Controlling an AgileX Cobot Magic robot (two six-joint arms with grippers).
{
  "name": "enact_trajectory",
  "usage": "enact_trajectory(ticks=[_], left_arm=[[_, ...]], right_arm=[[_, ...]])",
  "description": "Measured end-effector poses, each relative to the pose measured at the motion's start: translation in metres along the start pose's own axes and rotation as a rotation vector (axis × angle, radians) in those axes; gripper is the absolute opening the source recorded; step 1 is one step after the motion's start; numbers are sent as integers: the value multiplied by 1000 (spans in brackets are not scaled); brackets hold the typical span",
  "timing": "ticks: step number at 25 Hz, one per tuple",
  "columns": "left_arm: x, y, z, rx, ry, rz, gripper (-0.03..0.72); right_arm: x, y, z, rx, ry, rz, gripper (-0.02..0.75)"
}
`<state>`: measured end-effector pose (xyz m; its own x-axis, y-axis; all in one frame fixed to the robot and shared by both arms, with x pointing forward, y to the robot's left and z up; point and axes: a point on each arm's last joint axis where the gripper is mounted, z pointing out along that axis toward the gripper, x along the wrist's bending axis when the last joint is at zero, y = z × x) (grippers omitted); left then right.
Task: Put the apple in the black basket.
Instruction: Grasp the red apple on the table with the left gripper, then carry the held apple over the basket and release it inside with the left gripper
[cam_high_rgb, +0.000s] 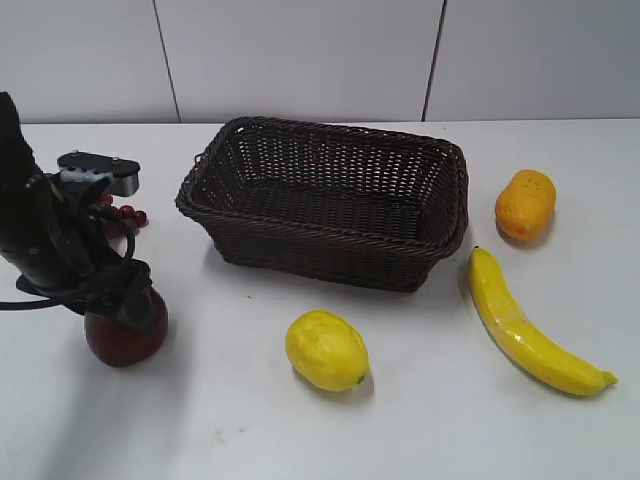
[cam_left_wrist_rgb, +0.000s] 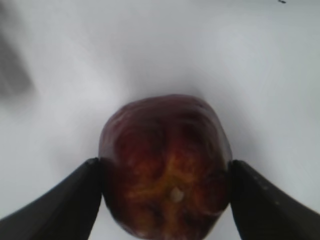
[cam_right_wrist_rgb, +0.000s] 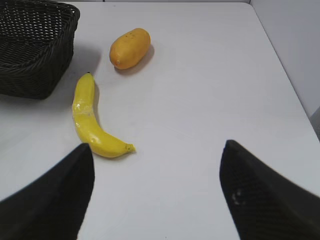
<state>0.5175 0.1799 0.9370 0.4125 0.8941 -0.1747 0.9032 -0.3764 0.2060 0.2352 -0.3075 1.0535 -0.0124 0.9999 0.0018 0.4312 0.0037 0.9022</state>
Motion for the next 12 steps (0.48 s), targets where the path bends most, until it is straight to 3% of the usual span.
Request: enact_trajectory(ticks=[6, 12], left_arm=[[-8, 6, -32, -4, -26, 27, 571], [-25, 48, -108, -270, -54, 67, 571]], right_arm=[[0, 0, 0, 0, 0, 0, 588], [0, 0, 0, 0, 0, 0, 588]])
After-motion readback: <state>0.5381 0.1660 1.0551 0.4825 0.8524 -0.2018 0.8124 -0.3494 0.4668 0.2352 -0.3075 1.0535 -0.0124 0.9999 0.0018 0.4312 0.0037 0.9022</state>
